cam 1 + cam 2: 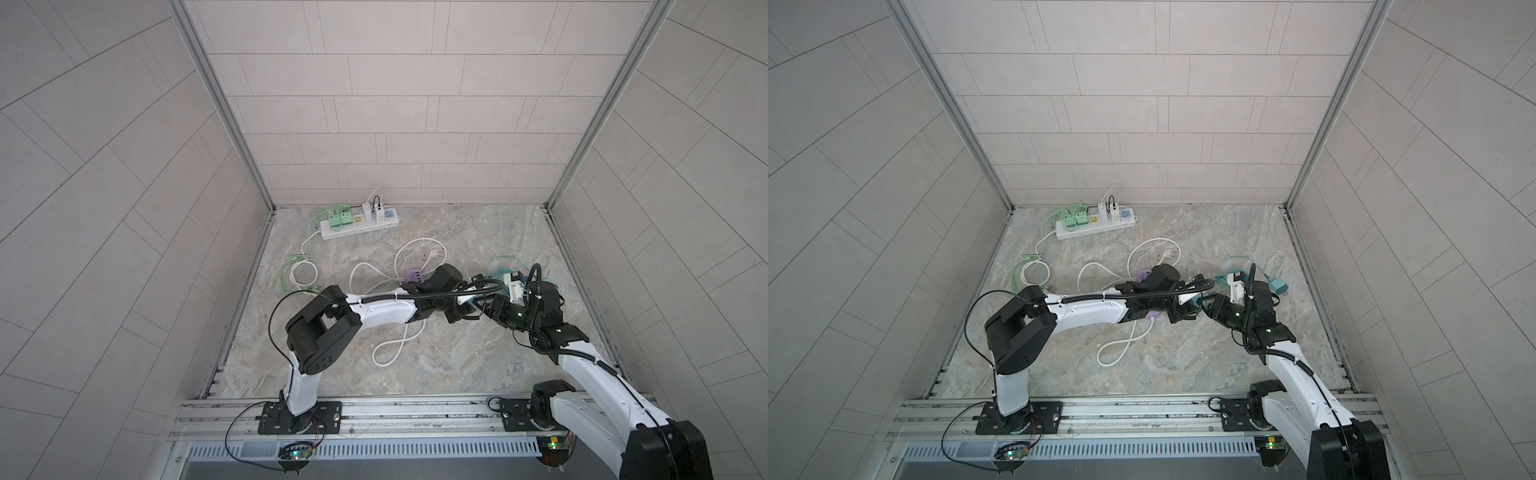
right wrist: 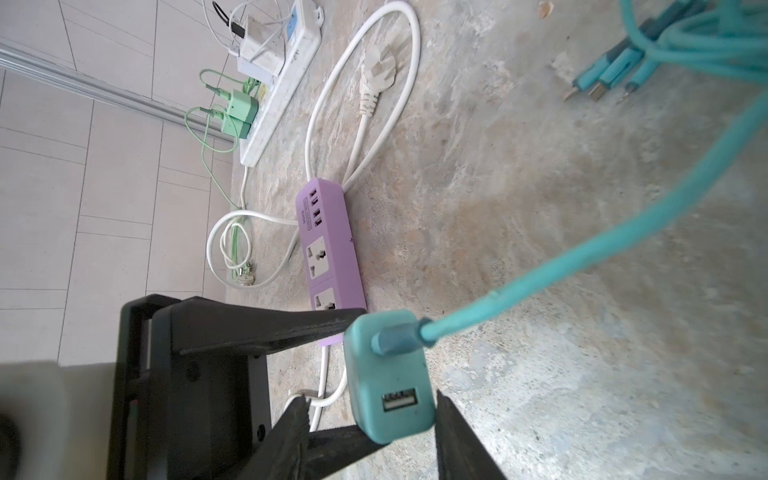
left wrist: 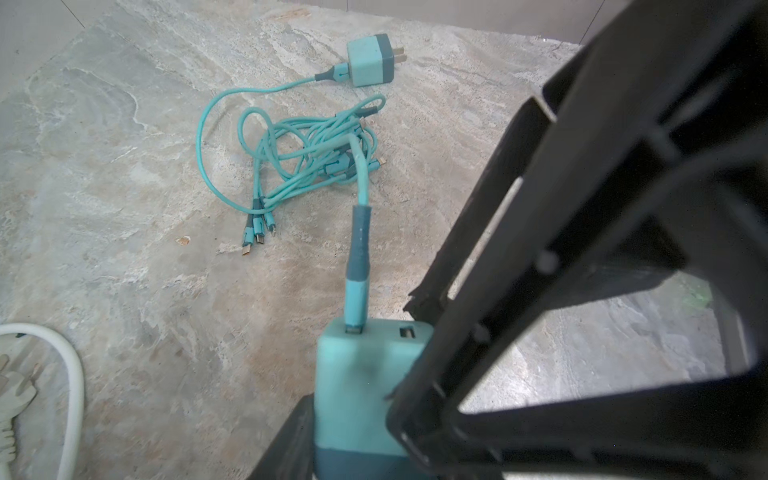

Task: Insert the plug
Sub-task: 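Regrasp the teal charger prongs-down with the right gripper and move it over the purple strip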

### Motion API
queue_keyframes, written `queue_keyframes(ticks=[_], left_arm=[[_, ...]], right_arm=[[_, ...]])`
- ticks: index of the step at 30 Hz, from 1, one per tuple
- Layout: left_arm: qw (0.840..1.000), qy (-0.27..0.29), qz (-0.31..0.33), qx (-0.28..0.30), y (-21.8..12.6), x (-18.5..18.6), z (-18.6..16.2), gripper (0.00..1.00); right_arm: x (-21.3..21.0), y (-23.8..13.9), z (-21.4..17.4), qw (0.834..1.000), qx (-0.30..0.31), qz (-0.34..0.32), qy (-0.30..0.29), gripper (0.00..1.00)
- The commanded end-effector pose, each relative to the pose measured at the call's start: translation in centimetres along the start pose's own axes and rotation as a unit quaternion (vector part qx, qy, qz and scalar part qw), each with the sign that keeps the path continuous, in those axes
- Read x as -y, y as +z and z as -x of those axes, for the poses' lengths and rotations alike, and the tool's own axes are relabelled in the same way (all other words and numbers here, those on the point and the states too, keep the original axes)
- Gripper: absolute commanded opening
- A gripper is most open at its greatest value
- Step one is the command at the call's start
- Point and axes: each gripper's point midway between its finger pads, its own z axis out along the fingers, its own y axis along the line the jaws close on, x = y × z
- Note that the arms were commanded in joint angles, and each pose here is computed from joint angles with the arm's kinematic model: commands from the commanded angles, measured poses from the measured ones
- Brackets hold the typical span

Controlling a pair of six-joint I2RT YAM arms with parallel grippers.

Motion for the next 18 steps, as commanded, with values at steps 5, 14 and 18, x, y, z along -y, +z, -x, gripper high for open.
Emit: queue_keyframes(ticks=[5,14,18], left_arm=[[0.999,0.013,-0.005,0.049,-2.3,0.7,2.6,0.30],[0.998,0.019,-0.010,0.055,-2.3,1.0,2.3,0.32],[0.998,0.013,0.026,0.062,-2.5,-0.2,2.3,0.48]], right_arm=[[-1.0,0.8,0.6,1.000,-0.006,0.013,-0.008,0.47],[-2.7,1.5,0.1,0.999,-0.017,0.041,-0.022,0.24],[-2.3,1.5,0.0,0.999,-0.018,0.025,-0.042,0.11]])
